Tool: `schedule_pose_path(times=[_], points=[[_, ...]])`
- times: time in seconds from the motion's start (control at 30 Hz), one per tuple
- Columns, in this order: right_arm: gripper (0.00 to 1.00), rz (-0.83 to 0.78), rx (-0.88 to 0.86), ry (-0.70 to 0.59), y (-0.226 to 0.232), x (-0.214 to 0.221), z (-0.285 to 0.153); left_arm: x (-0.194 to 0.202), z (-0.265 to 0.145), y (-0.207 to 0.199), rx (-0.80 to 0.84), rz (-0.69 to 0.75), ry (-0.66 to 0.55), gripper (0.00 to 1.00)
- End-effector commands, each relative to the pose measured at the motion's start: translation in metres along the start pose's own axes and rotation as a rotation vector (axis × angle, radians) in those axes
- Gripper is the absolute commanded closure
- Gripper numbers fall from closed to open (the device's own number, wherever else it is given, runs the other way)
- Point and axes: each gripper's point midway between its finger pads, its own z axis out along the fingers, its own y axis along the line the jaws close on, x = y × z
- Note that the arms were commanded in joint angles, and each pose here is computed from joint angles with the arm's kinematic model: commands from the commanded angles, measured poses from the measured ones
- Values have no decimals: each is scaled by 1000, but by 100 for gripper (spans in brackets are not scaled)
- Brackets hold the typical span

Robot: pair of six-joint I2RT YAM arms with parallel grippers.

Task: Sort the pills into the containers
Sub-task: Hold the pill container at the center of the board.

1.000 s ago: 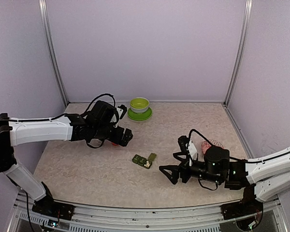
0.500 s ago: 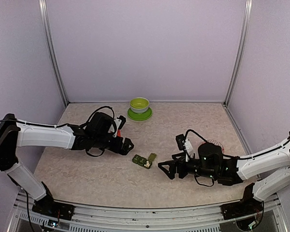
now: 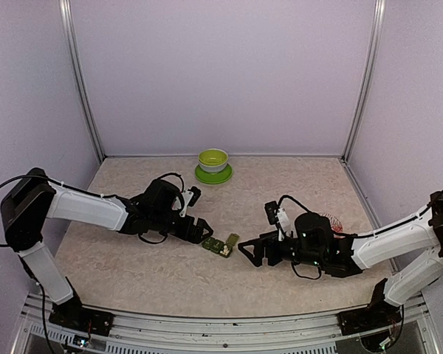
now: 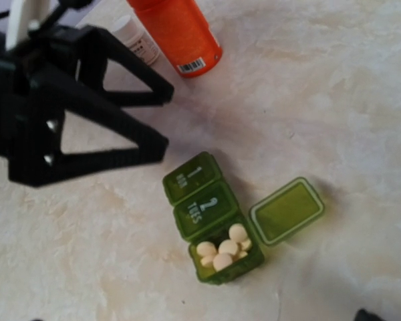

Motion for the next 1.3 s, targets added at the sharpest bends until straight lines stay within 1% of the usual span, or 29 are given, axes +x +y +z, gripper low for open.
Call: schedule_pose_path(times=[0.0,0.53,0.8,0.93,1.03,1.17,1.27], points=[[1,54,-47,-15,6,-11,8,6,10,-5,46,7,10,7],[2,157,-112,20,-1,-3,30,31,26,-8,82,19,72,11],[4,167,-124,35,1,-6,42,41,34,-7,80,21,104,15],[5,176,-119,42,0,-5,48,45,37,-6,81,19,115,19],[5,185,-116,51,-1,-5,52,48,39,-6,84,16,126,25],[6,193,-108,58,-3,-5,55,50,41,-6,84,15,136,30],[7,199,-94,69,-5,-2,56,51,43,-7,81,21,143,31]])
